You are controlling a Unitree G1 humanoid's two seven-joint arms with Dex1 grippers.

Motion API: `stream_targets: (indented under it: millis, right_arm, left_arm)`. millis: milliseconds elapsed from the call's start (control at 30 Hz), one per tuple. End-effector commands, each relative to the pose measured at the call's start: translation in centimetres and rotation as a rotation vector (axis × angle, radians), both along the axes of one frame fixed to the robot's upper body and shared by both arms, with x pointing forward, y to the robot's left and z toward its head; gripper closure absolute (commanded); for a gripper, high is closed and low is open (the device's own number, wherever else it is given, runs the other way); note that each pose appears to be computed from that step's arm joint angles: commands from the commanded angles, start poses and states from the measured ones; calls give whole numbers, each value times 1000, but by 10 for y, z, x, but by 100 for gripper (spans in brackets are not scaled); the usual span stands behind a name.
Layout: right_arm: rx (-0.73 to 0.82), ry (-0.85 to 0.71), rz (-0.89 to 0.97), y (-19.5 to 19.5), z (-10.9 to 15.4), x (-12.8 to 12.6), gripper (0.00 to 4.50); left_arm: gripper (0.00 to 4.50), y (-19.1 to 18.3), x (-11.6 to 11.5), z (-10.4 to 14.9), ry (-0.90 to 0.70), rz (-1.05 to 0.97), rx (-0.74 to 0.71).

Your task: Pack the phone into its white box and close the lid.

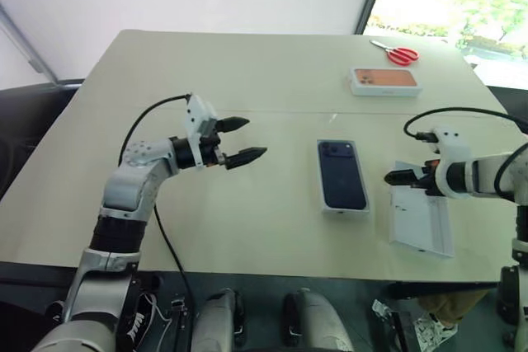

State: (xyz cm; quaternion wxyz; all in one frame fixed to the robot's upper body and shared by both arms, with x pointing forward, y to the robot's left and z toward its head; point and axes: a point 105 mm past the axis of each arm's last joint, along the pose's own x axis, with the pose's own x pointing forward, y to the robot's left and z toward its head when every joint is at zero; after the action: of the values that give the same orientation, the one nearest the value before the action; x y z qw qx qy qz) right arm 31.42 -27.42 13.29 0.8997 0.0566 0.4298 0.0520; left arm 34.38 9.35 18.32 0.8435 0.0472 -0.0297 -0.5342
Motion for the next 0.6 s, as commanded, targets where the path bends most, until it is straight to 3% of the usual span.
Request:
stream_targets:
  millis: [33, 600]
  right_arm:
    - [7, -48, -7, 1, 19, 3, 2]
    - [34, 27, -59, 15, 7, -16, 2]
  left_arm:
    - [0, 0, 0, 9, -43, 9, -4]
    - [0, -2, 5, 7, -46, 58, -18]
